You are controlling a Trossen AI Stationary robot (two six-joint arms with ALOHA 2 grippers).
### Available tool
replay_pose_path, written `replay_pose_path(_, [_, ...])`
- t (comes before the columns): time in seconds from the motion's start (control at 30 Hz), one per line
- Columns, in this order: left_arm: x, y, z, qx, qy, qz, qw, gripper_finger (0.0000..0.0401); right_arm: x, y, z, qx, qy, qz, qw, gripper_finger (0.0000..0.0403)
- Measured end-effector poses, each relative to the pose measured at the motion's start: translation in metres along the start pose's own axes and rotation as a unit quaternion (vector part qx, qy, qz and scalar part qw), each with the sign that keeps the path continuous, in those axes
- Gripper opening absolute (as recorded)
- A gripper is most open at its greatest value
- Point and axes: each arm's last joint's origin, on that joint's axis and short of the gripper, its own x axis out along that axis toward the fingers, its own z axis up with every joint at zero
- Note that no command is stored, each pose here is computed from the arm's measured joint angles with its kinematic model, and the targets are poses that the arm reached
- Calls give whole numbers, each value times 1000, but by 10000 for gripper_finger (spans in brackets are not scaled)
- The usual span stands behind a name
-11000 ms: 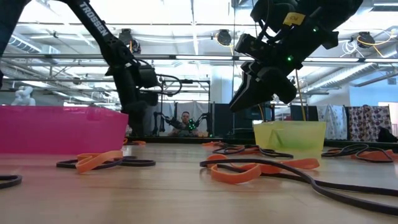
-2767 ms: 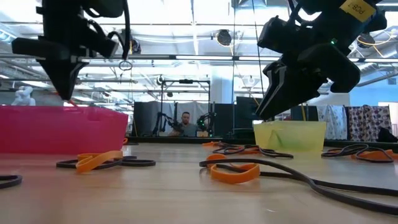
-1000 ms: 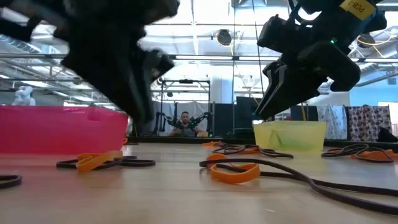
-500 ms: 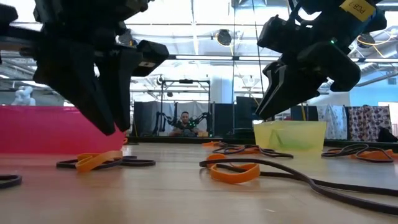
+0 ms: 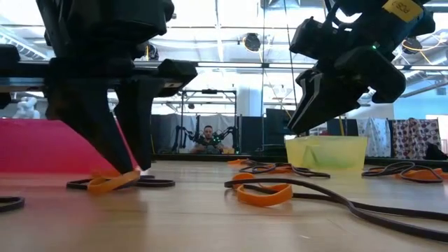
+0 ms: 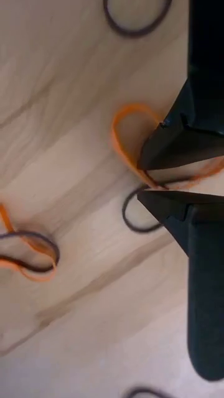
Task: Sort rubber bands into baskets
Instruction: Put the orange rubber band into the pink bin
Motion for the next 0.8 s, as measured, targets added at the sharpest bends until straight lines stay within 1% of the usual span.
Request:
replay_pose_path(0.13, [0,1,0,12,5,19,1000,74,0,0,0,0,0,0,1000,112])
replay_pose_path(0.4, [0,2,-1,12,7,20,1000,74,0,0,0,0,0,0,1000,112])
replay_pose_path(0.8, [3,10,-4,-3,4,-8,1000,73,0,0,0,0,0,0,1000,112])
